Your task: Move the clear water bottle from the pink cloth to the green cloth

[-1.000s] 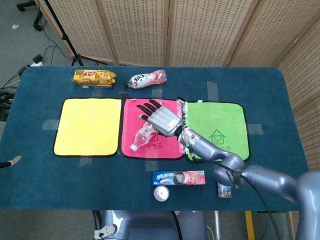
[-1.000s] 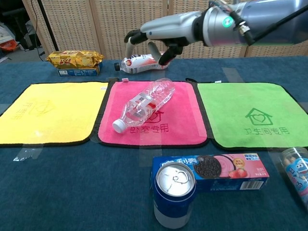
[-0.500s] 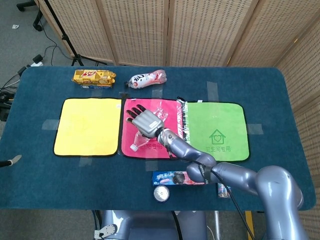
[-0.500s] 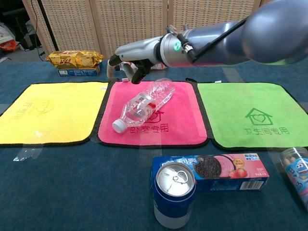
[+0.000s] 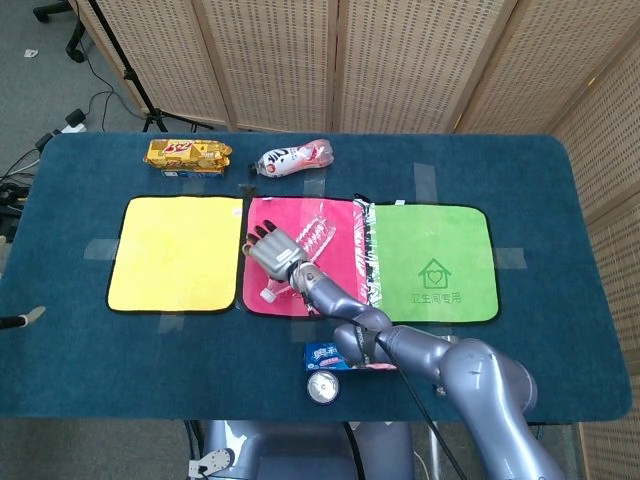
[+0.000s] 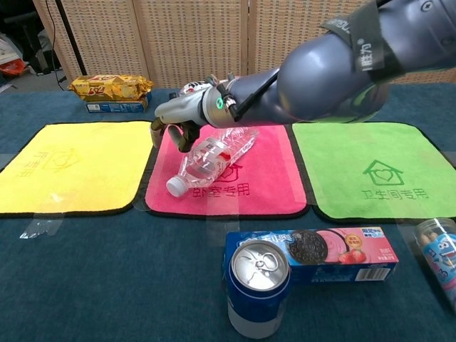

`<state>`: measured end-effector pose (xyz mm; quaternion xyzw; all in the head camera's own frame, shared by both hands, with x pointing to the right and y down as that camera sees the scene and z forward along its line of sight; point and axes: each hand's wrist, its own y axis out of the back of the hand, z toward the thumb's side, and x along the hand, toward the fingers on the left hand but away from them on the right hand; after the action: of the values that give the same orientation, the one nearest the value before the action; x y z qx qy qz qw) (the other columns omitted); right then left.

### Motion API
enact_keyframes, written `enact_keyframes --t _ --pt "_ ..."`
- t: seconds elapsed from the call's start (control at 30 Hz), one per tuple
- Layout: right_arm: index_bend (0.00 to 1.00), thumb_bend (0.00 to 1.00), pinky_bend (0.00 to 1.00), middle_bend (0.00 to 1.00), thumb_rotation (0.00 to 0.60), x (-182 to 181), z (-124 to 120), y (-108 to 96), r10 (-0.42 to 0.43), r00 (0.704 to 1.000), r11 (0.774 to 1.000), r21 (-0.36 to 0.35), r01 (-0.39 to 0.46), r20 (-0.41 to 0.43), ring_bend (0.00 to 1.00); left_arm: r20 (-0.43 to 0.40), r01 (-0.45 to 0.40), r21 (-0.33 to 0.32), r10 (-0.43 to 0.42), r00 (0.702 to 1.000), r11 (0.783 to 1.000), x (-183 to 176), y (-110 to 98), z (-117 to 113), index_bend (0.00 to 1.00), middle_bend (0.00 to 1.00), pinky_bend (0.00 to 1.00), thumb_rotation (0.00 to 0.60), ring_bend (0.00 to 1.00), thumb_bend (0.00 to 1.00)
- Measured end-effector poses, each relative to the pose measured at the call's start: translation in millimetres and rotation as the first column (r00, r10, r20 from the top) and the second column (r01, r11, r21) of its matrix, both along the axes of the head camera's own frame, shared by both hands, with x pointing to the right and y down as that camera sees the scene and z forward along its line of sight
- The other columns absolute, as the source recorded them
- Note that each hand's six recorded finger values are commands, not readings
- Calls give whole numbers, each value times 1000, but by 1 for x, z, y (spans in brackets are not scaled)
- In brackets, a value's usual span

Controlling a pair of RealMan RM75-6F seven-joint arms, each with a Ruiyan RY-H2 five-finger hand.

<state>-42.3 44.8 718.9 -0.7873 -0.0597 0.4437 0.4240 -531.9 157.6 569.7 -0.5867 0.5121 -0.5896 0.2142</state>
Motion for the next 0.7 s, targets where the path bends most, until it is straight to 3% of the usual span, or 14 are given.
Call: enact_keyframes --t 0.27,0.47,0.7 --pt "383 1000 149 302 600 7 6 7 -44 997 999 -17 43 -60 133 -2 -1 -2 1 1000 1000 1 -1 1 0 0 0 600 0 0" --pt "396 1000 170 317 600 18 -1 10 -77 993 997 -14 76 -91 158 -5 -9 -1 9 1000 1000 4 0 0 0 0 0 600 0 0" --pt "397 1000 179 319 600 53 -3 9 -95 978 995 -2 96 -185 161 -8 -22 1 22 1000 1000 8 1 -1 0 0 0 600 0 0"
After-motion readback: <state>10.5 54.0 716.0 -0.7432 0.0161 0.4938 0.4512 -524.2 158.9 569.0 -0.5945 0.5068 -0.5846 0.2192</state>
